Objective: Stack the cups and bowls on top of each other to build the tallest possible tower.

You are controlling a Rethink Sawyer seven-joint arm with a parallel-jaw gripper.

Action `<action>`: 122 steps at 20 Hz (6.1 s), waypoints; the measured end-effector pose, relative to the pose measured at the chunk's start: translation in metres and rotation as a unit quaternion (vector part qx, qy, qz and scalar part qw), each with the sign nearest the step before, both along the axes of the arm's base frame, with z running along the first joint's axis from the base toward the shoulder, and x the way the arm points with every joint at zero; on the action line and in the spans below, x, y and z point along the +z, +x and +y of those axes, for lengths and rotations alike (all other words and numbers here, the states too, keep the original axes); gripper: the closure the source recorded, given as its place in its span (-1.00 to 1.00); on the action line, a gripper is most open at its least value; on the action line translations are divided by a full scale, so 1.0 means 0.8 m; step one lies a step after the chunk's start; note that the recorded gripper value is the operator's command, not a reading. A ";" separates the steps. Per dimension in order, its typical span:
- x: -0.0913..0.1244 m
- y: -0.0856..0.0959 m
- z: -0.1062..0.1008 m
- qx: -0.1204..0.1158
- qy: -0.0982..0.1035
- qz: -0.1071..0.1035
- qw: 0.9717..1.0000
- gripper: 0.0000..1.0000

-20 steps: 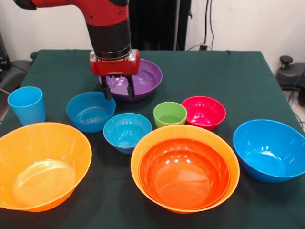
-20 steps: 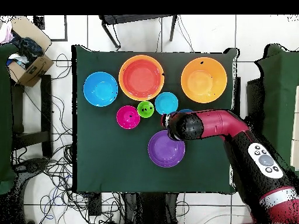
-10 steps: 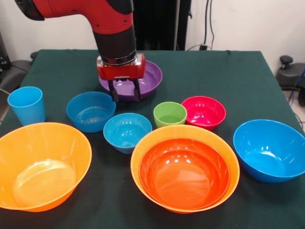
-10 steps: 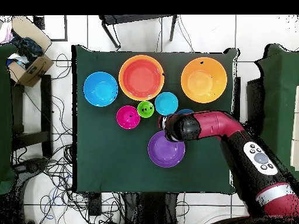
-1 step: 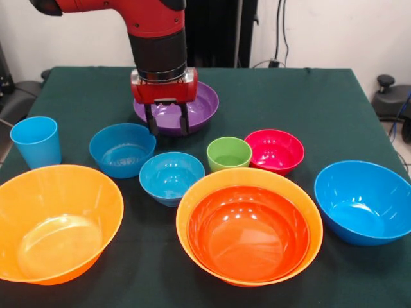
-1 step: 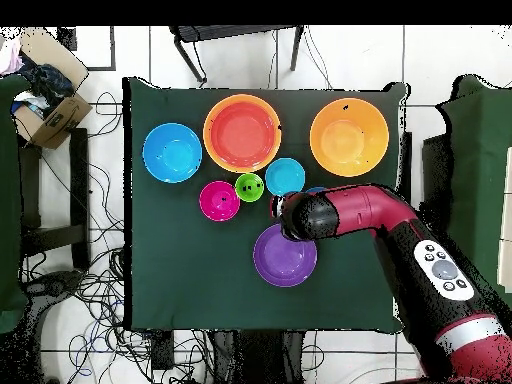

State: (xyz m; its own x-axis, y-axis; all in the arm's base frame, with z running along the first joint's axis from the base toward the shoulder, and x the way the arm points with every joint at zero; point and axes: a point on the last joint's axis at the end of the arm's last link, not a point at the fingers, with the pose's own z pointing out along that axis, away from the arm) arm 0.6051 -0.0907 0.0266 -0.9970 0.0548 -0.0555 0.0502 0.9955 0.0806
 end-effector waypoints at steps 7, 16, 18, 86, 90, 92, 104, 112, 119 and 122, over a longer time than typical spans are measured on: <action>0.021 0.012 -0.011 0.000 -0.016 -0.013 1.000 -1.00; 0.022 0.017 -0.016 -0.001 -0.021 -0.017 1.000 -1.00; 0.019 0.016 -0.017 0.003 -0.024 -0.017 1.000 -1.00; -0.074 0.012 -0.028 0.011 -0.026 0.024 0.999 1.00; -0.072 0.010 -0.028 0.012 -0.030 0.034 0.999 1.00; -0.072 0.009 -0.028 0.013 -0.031 0.039 0.999 1.00; -0.063 0.015 -0.032 0.007 -0.033 0.036 0.999 1.00; -0.014 0.030 -0.050 -0.022 -0.034 0.038 0.998 1.00; 0.030 0.037 -0.055 -0.041 -0.034 0.048 0.997 1.00; 0.049 0.040 -0.055 -0.047 -0.034 0.048 0.997 1.00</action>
